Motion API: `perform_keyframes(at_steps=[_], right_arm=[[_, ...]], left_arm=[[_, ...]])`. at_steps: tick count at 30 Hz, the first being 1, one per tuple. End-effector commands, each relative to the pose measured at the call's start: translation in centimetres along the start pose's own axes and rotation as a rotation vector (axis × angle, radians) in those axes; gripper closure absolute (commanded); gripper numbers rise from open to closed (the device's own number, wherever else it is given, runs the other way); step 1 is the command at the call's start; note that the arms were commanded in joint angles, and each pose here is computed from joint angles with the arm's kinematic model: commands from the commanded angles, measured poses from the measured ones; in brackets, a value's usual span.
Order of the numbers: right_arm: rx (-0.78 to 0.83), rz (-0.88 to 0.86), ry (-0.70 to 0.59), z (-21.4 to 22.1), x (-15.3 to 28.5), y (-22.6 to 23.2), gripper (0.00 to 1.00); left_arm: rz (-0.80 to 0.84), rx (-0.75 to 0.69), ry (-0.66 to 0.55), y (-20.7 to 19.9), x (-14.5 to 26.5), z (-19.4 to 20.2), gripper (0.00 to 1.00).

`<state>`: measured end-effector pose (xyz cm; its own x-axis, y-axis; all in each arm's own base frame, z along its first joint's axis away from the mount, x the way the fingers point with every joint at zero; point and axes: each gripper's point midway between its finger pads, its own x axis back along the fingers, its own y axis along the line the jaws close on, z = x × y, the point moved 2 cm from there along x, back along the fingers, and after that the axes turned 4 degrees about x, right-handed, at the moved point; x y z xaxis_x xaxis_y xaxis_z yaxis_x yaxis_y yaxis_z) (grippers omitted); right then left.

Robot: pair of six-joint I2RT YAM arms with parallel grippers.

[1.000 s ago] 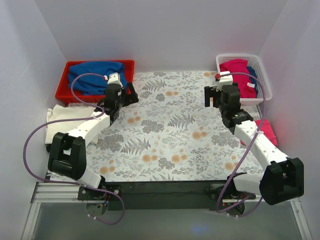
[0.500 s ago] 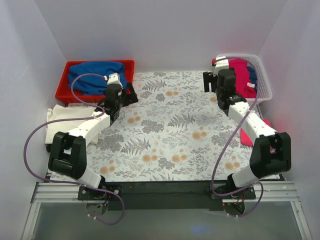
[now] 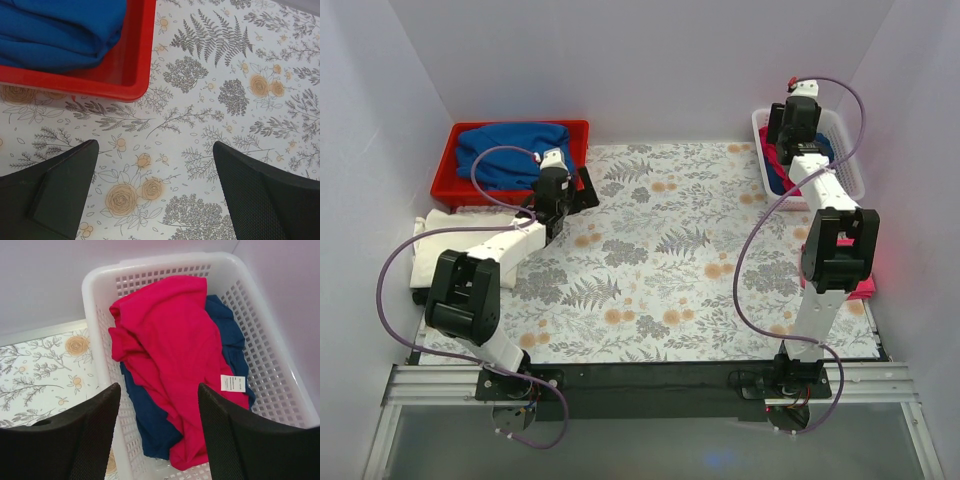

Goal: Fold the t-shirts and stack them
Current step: Grab crumpled tshirt from bin with the right arm

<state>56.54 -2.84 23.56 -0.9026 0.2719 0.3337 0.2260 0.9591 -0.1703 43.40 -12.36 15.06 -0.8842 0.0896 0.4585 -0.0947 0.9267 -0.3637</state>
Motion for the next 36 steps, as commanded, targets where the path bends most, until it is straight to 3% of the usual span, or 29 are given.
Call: perform_keyframes(at_steps=[1, 5, 10, 21, 29, 36], right_arm=[[-0.02, 0.075, -0.062, -3.5, 0.5, -0.5, 0.32], [-0.017, 0.076, -0.038, -2.0, 0.8, 0.7, 0.39], [0.031, 0.041, 0.05, 3.0, -0.8, 3.9, 0.39], [-0.114, 0.073, 0.122, 8.6, -6.7, 1.3, 0.39], [-0.105, 0.129, 0.098, 8.5, -8.5, -1.7, 0.36], [-0.162, 0.011, -0.025, 5.6, -5.6, -0.6, 0.36]], left_arm=[[0.016, 0.005, -0.04, -1.1, -0.1, -1.7, 0.02], [0.024, 0.024, -0.05, -1.0, -0.4, -1.3, 0.02], [0.036, 0.02, -0.018, -1.2, -1.1, -0.5, 0.02], [0.011, -0.004, -0.013, -0.6, -1.5, -0.1, 0.02], [0.007, -0.017, 0.005, -0.6, -2.8, 0.5, 0.02], [0.007, -0.016, 0.014, -0.6, -3.5, 0.8, 0.02]])
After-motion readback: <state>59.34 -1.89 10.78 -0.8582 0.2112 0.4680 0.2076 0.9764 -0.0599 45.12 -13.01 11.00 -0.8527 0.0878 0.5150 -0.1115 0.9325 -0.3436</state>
